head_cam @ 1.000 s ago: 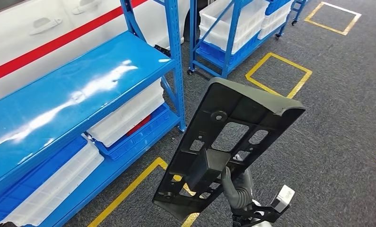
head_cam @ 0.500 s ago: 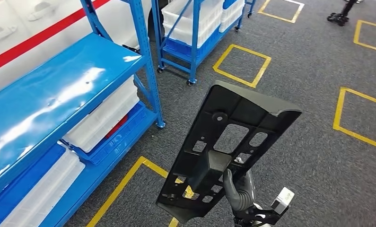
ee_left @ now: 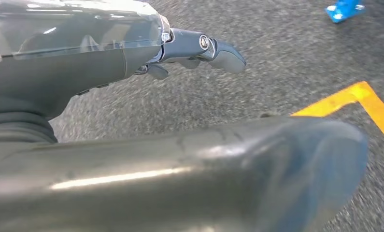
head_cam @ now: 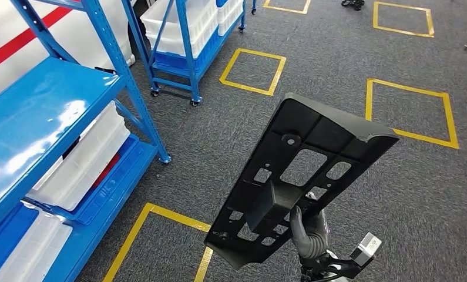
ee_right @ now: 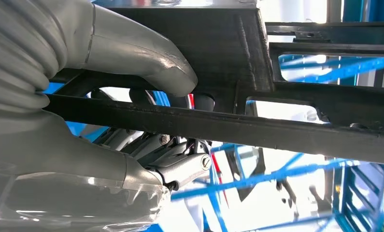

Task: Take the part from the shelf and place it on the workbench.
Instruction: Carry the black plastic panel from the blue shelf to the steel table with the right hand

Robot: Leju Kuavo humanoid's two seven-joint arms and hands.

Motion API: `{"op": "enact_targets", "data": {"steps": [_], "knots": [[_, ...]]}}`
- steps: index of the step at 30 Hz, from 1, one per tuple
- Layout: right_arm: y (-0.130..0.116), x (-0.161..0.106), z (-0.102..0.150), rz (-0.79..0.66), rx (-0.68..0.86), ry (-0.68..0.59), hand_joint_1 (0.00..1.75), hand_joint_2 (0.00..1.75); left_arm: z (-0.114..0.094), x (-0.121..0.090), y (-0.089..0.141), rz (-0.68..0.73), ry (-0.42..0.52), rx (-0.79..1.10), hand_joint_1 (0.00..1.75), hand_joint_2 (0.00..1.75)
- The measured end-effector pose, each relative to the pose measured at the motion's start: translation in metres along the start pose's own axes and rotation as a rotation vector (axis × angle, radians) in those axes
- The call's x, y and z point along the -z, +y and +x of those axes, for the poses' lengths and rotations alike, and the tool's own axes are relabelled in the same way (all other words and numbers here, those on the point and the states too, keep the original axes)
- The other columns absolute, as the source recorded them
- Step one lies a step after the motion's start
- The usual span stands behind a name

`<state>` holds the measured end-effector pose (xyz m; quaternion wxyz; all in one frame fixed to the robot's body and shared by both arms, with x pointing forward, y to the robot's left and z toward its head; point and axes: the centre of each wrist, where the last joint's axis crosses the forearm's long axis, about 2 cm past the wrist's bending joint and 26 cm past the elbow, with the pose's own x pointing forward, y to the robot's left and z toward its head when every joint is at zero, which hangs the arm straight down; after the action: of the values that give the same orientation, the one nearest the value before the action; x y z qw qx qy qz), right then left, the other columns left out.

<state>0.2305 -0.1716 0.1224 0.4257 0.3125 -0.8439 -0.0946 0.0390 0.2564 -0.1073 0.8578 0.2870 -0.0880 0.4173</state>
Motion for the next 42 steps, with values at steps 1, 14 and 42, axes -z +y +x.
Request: {"op": "enact_targets", "data": {"steps": [1, 14, 42], "knots": [[-0.002, 0.001, 0.001, -0.001, -0.003, -0.001, 1.75, 1.75, 0.001, 0.0, 0.0, -0.004, -0.002, -0.001, 0.0, 0.0], [-0.032, -0.009, 0.017, -0.042, -0.064, -0.013, 1.75, 1.75, 0.008, 0.011, 0.009, -0.11, -0.05, 0.001, 0.0, 0.0], [-0.053, -0.054, 0.086, -0.128, -0.353, -0.092, 1.75, 1.75, 0.027, 0.029, 0.023, -0.282, -0.135, 0.1, 0.0, 0.0]]}}
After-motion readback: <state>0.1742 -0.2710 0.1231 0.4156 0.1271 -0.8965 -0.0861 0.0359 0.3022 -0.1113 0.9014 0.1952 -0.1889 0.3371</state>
